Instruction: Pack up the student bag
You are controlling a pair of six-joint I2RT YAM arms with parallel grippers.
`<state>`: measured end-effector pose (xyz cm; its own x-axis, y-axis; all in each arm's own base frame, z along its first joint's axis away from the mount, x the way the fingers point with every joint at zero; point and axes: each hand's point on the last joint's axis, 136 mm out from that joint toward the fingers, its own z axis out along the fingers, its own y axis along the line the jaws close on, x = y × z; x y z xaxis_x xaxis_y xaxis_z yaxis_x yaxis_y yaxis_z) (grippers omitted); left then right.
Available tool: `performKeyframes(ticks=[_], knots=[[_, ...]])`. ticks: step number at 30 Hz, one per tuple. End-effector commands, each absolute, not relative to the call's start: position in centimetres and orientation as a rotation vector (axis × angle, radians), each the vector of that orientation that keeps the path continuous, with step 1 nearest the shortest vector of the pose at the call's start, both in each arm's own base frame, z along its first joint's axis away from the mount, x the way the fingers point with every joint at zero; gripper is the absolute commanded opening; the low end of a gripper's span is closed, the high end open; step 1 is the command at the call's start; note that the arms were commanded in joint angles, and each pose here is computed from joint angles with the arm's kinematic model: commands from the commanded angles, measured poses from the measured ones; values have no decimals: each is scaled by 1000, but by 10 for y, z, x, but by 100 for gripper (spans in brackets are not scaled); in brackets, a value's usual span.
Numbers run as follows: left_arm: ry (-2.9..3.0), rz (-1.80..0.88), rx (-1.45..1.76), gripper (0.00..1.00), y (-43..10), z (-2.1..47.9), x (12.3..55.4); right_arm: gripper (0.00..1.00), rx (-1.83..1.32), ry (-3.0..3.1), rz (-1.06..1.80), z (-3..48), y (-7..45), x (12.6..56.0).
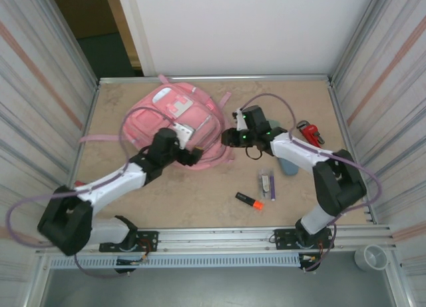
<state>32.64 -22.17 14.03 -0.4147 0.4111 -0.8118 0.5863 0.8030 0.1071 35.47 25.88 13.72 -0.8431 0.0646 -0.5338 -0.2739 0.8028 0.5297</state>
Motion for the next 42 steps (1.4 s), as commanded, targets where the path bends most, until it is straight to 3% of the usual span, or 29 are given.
performKeyframes(ticks=[1,5,15,21,25,32,36,39,42], knots=[[1994,-101,974,96,-238,140,343,31,-12,2489,487,132,194,363],[2046,-11,1080,97,-246,118,357,33,-19,2497,531,132,189,360],[2126,79,1160,94,-251,77,379,34,-103,2490,748,130,250,371],[2172,-152,1020,69,-252,91,383,30,-162,2568,888,90,298,370],[2205,-208,991,51,-249,90,383,27,-119,2634,869,60,292,370],[2198,-413,886,29,-245,114,384,24,-65,2718,768,35,265,354],[2165,-466,845,2,-241,130,387,25,-102,2711,779,41,267,347],[2098,-481,805,0,-241,158,388,29,-161,2635,760,71,264,351],[2015,-571,721,0,-235,193,390,37,-151,2561,545,108,229,364]])
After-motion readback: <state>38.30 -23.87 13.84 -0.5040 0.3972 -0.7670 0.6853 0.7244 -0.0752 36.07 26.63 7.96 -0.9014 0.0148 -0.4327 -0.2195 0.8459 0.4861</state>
